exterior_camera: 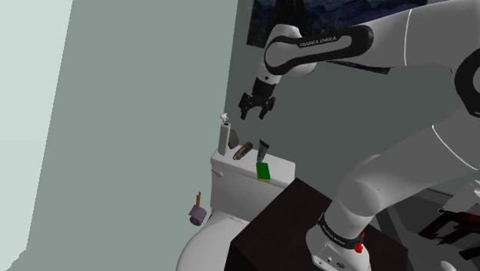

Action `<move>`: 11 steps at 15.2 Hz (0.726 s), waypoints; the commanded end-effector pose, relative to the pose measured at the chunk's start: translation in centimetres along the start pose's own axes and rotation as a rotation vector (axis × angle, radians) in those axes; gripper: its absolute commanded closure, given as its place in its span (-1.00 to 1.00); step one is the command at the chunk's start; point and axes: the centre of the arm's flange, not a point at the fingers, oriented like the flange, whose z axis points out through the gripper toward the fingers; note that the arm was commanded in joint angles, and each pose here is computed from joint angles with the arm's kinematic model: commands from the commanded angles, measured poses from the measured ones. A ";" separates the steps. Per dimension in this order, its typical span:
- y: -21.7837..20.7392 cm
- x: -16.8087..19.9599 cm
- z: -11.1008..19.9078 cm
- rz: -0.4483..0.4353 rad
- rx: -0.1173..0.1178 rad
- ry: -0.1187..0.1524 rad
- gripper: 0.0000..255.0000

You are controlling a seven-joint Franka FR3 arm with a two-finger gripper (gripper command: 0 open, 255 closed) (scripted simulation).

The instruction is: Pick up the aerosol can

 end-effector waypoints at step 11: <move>3.8 9.1 12.0 0.302 -0.034 0.025 -1.00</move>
